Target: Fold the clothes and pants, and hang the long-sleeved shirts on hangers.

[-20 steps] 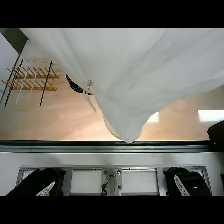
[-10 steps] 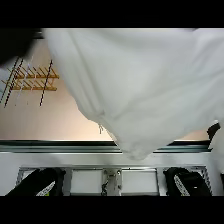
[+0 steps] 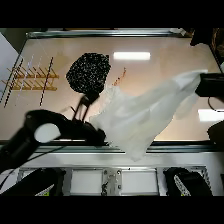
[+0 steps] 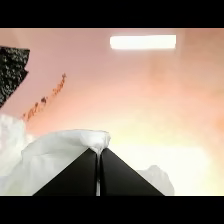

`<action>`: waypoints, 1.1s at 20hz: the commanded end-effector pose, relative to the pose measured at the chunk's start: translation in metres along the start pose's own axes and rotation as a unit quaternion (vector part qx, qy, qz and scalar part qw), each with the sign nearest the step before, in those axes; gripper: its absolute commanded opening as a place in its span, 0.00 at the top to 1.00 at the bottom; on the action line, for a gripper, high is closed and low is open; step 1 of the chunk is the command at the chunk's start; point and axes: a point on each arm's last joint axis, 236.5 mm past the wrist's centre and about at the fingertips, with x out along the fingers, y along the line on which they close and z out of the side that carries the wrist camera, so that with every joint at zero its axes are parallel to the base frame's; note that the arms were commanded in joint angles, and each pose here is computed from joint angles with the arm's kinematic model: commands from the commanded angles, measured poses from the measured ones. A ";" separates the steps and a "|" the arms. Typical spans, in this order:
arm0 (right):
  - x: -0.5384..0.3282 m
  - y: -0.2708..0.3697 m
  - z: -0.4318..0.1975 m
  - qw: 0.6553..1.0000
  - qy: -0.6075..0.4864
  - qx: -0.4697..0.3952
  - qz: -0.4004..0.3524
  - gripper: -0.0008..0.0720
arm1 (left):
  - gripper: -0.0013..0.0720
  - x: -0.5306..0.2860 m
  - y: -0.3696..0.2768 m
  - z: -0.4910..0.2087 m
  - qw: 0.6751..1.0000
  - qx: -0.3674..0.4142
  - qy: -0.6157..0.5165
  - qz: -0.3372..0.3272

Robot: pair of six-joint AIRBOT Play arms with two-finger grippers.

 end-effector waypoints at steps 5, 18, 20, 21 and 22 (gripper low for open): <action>0.021 -0.006 -0.063 0.996 0.093 0.002 -0.007 0.98 | 0.11 0.023 0.029 0.012 0.999 -0.020 -0.038 0.014; 0.021 -0.002 -0.064 0.996 0.094 0.007 0.001 0.98 | 0.14 0.118 0.097 0.108 0.985 -0.084 -0.041 -0.144; 0.021 -0.002 -0.064 0.996 0.094 0.007 0.001 0.98 | 0.14 0.135 0.091 0.122 0.985 -0.072 -0.027 -0.153; 0.021 -0.002 -0.064 0.995 0.095 0.007 0.001 0.98 | 0.14 0.143 0.084 0.128 0.985 -0.061 -0.020 -0.159; 0.021 -0.002 -0.064 0.995 0.095 0.007 0.001 0.98 | 0.14 0.150 0.075 0.132 0.985 -0.048 -0.011 -0.166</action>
